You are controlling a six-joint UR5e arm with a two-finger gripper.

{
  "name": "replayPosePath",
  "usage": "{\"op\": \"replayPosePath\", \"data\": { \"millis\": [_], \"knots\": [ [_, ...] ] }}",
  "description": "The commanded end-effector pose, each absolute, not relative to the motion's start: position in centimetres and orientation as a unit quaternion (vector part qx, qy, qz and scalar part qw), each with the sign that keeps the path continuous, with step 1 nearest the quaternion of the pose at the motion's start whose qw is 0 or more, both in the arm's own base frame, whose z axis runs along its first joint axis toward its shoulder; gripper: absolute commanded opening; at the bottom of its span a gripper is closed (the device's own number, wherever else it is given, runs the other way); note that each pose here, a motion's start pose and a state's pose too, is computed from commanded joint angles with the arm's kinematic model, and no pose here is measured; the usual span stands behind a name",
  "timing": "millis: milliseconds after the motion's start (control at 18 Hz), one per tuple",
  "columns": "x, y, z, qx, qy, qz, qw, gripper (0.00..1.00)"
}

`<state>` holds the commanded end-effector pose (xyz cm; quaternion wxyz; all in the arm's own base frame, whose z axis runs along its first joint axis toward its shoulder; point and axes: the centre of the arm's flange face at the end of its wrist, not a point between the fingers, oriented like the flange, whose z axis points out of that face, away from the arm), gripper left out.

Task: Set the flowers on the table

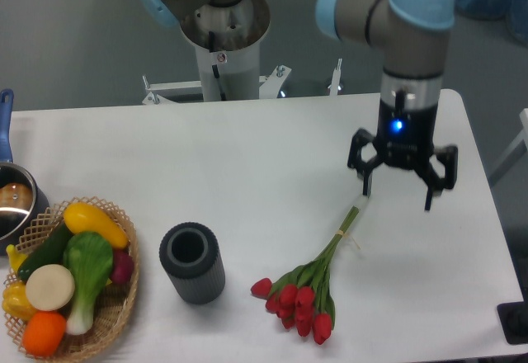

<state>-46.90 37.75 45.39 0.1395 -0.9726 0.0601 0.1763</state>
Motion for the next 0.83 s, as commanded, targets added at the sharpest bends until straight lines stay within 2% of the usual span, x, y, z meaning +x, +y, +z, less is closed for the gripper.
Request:
{"op": "replayPosePath", "data": {
  "millis": [222,833],
  "knots": [
    [-46.1,35.9,46.5,-0.975,0.13,0.159,0.09,1.0],
    [-47.3,33.3,47.5,-0.975,0.128,0.168,0.071,1.0]
  ]
}}
